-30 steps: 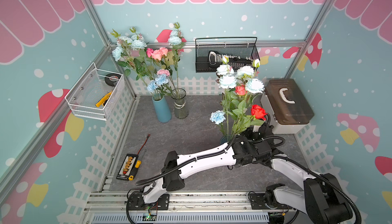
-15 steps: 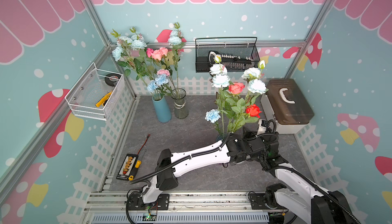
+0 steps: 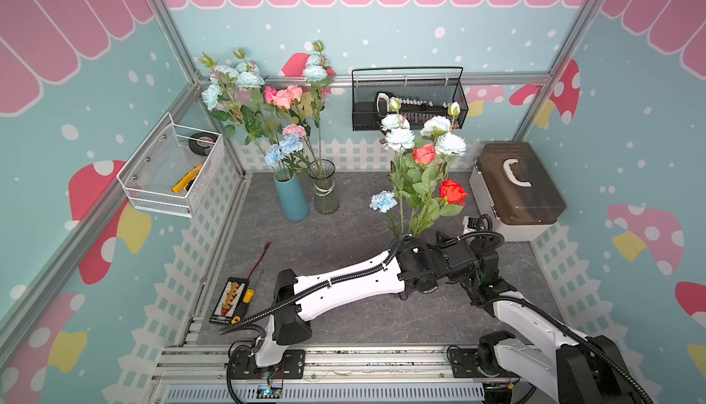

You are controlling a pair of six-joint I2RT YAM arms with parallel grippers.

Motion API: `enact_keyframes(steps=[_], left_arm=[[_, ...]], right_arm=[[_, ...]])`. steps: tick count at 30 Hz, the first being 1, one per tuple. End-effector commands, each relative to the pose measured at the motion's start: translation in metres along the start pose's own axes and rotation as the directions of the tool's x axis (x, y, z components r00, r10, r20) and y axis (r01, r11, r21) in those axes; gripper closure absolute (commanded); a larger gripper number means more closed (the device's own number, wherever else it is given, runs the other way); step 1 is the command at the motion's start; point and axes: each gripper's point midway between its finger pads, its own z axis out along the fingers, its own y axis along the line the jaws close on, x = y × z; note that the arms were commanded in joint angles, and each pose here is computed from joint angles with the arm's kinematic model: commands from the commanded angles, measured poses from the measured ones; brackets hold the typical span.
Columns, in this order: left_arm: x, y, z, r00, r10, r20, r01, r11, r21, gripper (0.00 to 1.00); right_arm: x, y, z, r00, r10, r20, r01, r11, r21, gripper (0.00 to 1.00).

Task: Pick out blue flowers from the vase
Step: Place the vase at the center of the board, then pick up the flower from the vase.

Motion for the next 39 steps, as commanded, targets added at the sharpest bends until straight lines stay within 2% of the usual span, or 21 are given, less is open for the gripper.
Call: enact_keyframes(steps=[1, 2, 5, 7, 10, 13, 17, 20, 22, 24, 29, 31, 33, 35, 37, 39], left_arm=[[-0.032, 0.039, -0.048, 0.979, -0.079, 0.19, 0.096, 0.992, -0.086, 0.48], [-0.038, 0.045, -0.059, 0.968, -0.094, 0.235, 0.12, 0.988, -0.099, 0.44], [-0.051, 0.059, -0.088, 0.918, -0.154, 0.365, 0.199, 0.976, -0.086, 0.43], [-0.054, 0.07, -0.107, 0.867, -0.208, 0.453, 0.265, 0.962, -0.065, 0.39], [-0.041, 0.088, -0.13, 0.777, -0.293, 0.558, 0.366, 0.93, -0.021, 0.38], [-0.013, 0.106, -0.15, 0.644, -0.391, 0.658, 0.471, 0.88, 0.063, 0.3], [0.033, 0.119, -0.157, 0.451, -0.547, 0.705, 0.529, 0.8, 0.283, 0.28], [0.069, 0.131, -0.148, 0.351, -0.634, 0.689, 0.577, 0.726, 0.374, 0.28], [0.084, 0.132, -0.139, 0.326, -0.672, 0.664, 0.589, 0.694, 0.413, 0.28], [0.09, 0.13, -0.128, 0.323, -0.702, 0.635, 0.589, 0.674, 0.446, 0.29], [0.098, 0.114, -0.095, 0.374, -0.713, 0.592, 0.596, 0.675, 0.436, 0.34], [0.11, 0.117, -0.08, 0.369, -0.71, 0.6, 0.639, 0.662, 0.391, 0.35], [0.121, 0.118, -0.065, 0.345, -0.72, 0.603, 0.666, 0.64, 0.383, 0.36], [0.131, 0.122, -0.055, 0.294, -0.733, 0.613, 0.687, 0.608, 0.398, 0.36], [0.14, 0.125, -0.044, 0.266, -0.741, 0.616, 0.707, 0.585, 0.397, 0.36], [0.145, 0.123, -0.036, 0.271, -0.745, 0.61, 0.704, 0.585, 0.402, 0.35]], right_arm=[[-0.01, 0.005, 0.002, 1.0, 0.006, 0.015, -0.006, 1.0, -0.011, 0.07], [-0.01, 0.006, 0.003, 1.0, 0.005, 0.014, -0.005, 1.0, -0.013, 0.07], [-0.009, 0.006, 0.004, 1.0, 0.002, 0.006, -0.001, 1.0, -0.016, 0.09], [-0.009, 0.007, 0.004, 1.0, 0.002, 0.008, -0.001, 1.0, -0.017, 0.12], [-0.01, 0.006, 0.003, 1.0, 0.0, 0.012, 0.0, 1.0, -0.017, 0.16], [-0.01, 0.006, 0.003, 1.0, 0.0, 0.014, 0.0, 1.0, -0.017, 0.17], [-0.01, 0.007, 0.004, 1.0, 0.0, 0.011, 0.0, 1.0, -0.02, 0.19], [-0.009, 0.009, 0.006, 1.0, -0.002, 0.003, 0.002, 1.0, -0.026, 0.2], [-0.01, 0.01, 0.005, 1.0, -0.005, 0.006, 0.006, 0.999, -0.034, 0.22], [-0.012, 0.011, 0.002, 1.0, -0.008, 0.018, 0.009, 0.999, -0.044, 0.24], [-0.024, 0.028, -0.021, 1.0, -0.001, -0.027, -0.002, 0.993, -0.119, 0.32], [-0.026, 0.03, -0.04, 0.999, 0.002, -0.051, -0.008, 0.991, -0.132, 0.34], [-0.025, 0.031, -0.061, 0.997, -0.003, -0.075, -0.008, 0.99, -0.143, 0.37], [-0.027, 0.034, -0.083, 0.995, -0.011, -0.094, -0.005, 0.986, -0.166, 0.4], [-0.033, 0.042, -0.102, 0.993, -0.023, -0.112, -0.001, 0.978, -0.207, 0.43], [-0.042, 0.055, -0.121, 0.99, -0.045, -0.131, 0.008, 0.962, -0.272, 0.44]])
